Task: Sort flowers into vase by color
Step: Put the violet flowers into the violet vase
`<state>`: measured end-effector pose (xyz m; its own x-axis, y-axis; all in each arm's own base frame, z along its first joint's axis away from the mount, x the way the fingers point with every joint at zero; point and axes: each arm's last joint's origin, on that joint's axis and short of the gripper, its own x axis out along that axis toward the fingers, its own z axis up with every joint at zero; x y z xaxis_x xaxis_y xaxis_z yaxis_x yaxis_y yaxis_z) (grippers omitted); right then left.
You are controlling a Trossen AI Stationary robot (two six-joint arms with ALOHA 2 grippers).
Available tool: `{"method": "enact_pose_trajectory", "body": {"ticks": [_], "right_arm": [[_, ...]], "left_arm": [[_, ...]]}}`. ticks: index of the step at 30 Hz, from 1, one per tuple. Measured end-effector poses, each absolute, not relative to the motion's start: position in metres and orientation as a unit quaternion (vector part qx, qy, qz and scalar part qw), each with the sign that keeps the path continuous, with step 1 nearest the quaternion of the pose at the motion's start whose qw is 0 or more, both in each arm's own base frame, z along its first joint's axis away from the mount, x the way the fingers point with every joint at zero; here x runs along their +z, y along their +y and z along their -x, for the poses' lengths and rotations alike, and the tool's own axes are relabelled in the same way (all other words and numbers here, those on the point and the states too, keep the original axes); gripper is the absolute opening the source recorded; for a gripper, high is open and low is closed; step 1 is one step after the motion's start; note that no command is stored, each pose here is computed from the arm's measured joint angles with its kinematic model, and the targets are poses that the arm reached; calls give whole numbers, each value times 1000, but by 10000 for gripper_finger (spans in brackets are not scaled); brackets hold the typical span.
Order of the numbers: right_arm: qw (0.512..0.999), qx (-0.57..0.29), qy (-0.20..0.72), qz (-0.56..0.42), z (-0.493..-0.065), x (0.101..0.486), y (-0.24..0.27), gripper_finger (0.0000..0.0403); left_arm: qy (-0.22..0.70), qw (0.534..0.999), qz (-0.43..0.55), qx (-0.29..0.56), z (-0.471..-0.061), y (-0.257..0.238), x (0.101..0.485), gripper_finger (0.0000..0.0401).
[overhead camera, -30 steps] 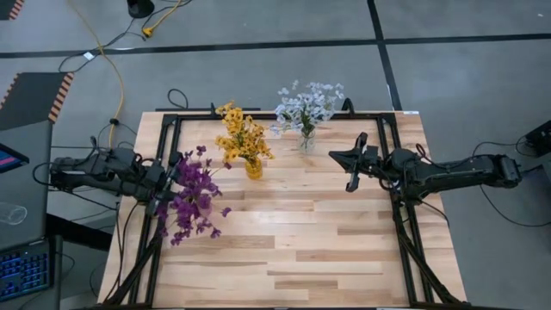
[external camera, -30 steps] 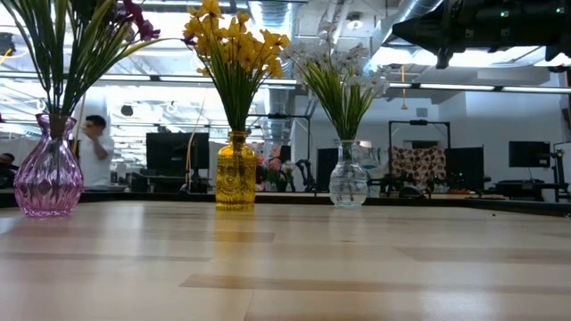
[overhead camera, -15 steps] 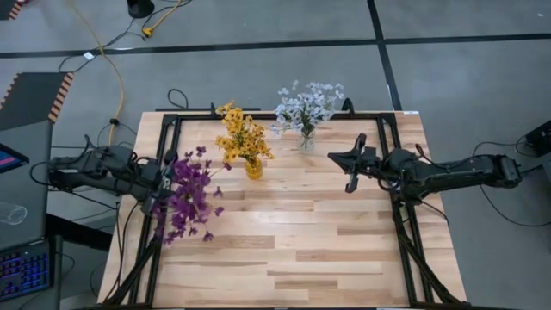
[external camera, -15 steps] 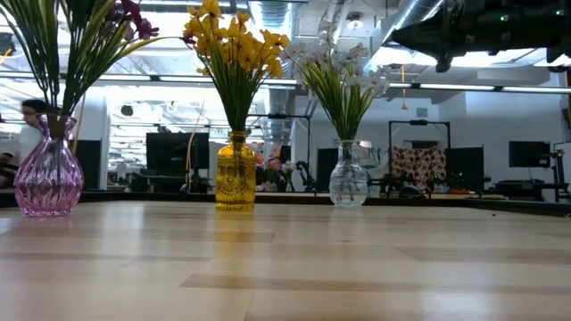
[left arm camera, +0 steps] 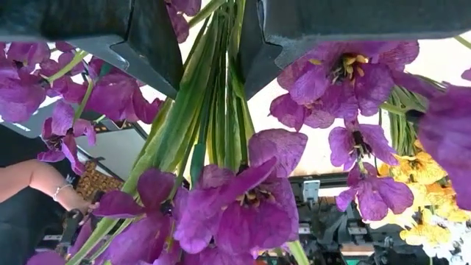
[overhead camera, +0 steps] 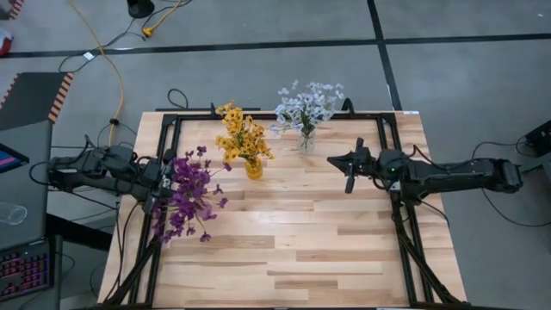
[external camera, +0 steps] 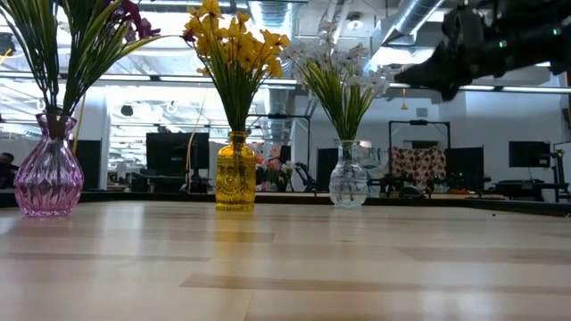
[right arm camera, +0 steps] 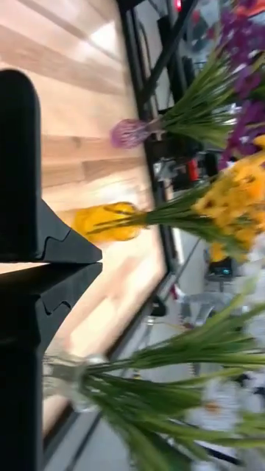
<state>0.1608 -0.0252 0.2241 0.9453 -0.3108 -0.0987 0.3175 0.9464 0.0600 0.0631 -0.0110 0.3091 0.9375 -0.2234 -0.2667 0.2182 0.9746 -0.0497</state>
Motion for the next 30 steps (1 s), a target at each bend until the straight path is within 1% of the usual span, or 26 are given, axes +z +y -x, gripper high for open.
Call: {"method": "enact_pose_trajectory", "body": {"ticks": [4,13,18,26,30], "right_arm": [[983,-165,48,-60,-154,203,-29,31],[983,-166,-24,-76,-127,170,-26,31],[983,-165,-24,-80,-120,170,-25,31],[982,-182,2,-57,-109,166,-25,31],[980,-183,14,-80,-107,163,-25,31]], "left_arm": [[136,984,10,-112,-63,-11,309,114],[137,984,23,-112,-63,-11,309,114],[137,984,23,-111,-63,-11,309,114],[136,986,20,-98,-63,-10,309,114],[136,986,19,-91,-64,-10,309,114]]}}
